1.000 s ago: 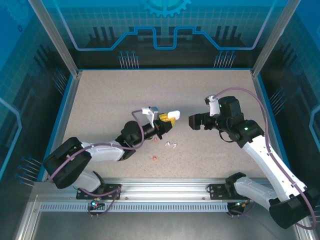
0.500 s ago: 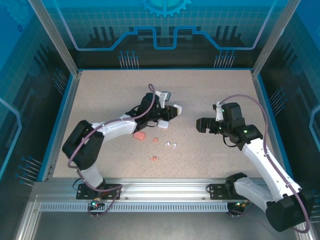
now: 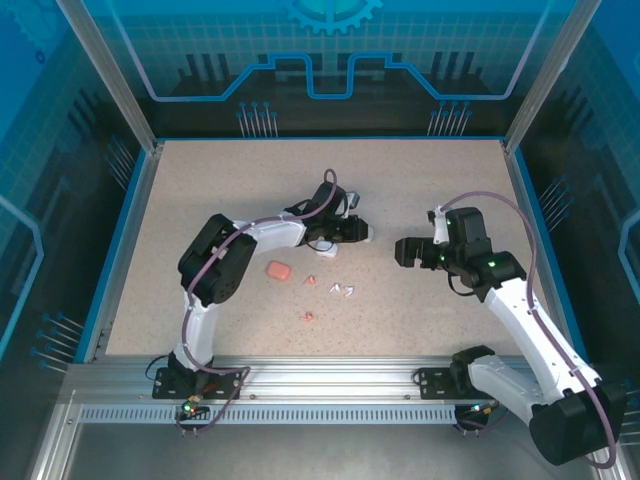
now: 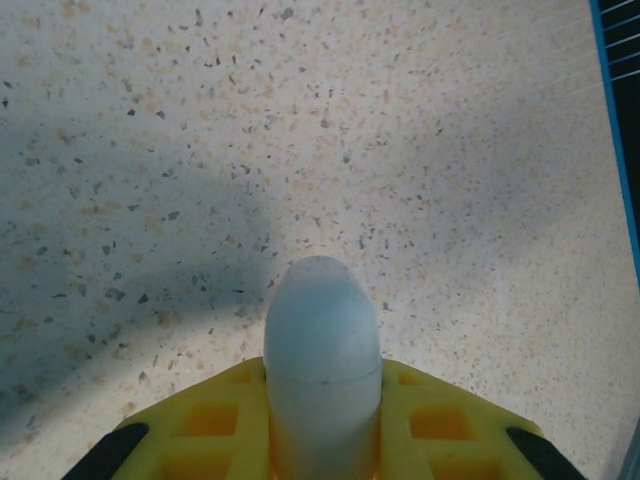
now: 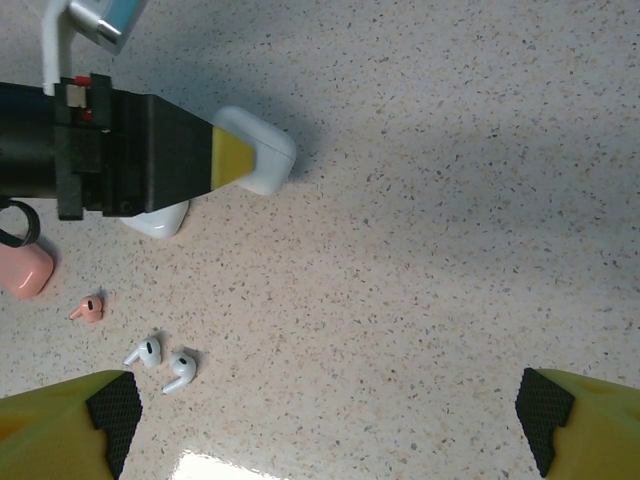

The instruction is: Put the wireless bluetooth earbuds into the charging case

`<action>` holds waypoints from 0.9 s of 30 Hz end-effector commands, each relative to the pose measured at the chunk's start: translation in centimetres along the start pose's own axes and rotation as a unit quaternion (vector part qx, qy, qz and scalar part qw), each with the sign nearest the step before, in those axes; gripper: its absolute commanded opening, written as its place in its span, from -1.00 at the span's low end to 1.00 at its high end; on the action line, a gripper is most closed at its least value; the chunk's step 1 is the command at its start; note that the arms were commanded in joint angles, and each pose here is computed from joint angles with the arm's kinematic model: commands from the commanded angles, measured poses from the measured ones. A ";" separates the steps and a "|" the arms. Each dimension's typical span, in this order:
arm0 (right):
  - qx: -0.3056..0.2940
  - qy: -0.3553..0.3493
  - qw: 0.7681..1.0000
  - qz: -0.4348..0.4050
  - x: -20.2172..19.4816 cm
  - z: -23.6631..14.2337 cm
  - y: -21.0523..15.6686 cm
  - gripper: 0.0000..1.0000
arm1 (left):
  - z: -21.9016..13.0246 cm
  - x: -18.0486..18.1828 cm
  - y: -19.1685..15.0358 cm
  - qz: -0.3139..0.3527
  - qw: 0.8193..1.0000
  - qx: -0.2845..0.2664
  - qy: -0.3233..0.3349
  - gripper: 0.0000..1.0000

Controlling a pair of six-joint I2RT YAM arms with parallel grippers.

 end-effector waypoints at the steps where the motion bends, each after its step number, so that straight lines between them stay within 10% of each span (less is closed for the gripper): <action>1: -0.001 -0.002 1.000 -0.003 -0.6 -0.1 -0.4 1.00 | 1.0 0.0 -0.1 -0.019 1.000 0.022 -0.005 -0.67; 14: 0.004 0.000 1.000 -0.019 -0.8 -0.5 -0.1 1.00 | 0.8 2.0 -0.1 -0.007 0.999 0.026 0.036 -0.02; 27: -0.007 0.089 0.995 -0.048 2.0 0.2 1.6 1.00 | -6.3 1.9 2.6 0.016 0.998 -0.048 0.032 0.15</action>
Point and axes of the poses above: each hand's point on the last joint's axis, 136 mm out from that joint toward the fingers, its own z axis out along the fingers, its own x axis along the line the jaws close on, y = z × x, the point moved 3 cm from there along -z, back along the fingers, and after that the axes turned 1 degree about z, right-handed, at the moved point
